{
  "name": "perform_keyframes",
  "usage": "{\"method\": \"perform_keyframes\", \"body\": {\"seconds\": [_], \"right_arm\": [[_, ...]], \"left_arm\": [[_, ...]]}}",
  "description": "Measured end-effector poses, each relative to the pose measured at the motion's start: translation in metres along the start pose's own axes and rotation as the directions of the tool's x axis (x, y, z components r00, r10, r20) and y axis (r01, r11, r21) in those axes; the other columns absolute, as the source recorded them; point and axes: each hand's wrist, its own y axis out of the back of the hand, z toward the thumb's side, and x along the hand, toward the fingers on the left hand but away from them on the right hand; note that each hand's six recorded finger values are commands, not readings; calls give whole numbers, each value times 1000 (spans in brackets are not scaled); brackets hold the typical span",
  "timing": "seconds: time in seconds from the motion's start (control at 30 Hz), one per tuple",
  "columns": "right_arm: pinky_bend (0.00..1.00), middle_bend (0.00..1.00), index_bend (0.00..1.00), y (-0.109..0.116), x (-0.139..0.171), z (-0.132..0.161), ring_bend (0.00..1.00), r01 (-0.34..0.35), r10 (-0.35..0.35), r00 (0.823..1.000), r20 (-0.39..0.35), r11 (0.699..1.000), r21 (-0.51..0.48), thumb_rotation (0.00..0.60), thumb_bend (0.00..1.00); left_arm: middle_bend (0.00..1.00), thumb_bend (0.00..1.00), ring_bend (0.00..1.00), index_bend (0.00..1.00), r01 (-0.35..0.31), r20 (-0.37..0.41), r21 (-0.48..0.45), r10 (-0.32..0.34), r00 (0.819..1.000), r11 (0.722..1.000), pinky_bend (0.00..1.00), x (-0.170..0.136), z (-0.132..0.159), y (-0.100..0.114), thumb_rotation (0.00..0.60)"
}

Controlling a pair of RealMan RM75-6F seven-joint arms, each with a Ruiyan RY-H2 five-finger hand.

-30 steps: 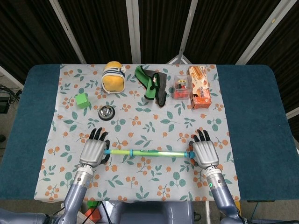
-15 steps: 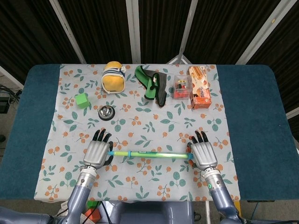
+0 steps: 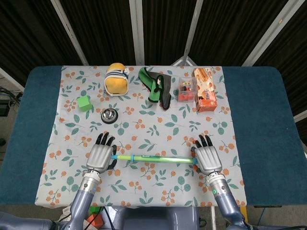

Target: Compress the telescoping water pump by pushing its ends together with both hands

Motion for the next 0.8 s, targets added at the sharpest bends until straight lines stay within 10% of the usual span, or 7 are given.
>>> {"method": "perform_keyframes", "body": {"seconds": [0.13, 0.37, 0.8], "right_arm": [[0, 246, 661, -1, 1, 1, 0, -1, 1, 1000, -1, 1000, -1, 600, 307], [0, 31, 33, -2, 2, -4, 0, -9, 9, 1000, 8, 1000, 7, 600, 307], [0, 0, 0, 5, 7, -31, 0, -13, 13, 998, 59, 1000, 5, 600, 307]], "left_arm": [[121, 473, 0, 527, 3, 7, -5, -3, 1000, 1000, 0, 1, 4, -1, 600], [27, 296, 0, 204, 6, 8, 12, -6, 1000, 1000, 0, -1, 1, -1, 600], [21, 267, 0, 115, -46, -25, -31, 45, 999, 998, 0, -13, -36, 26, 600]]}}
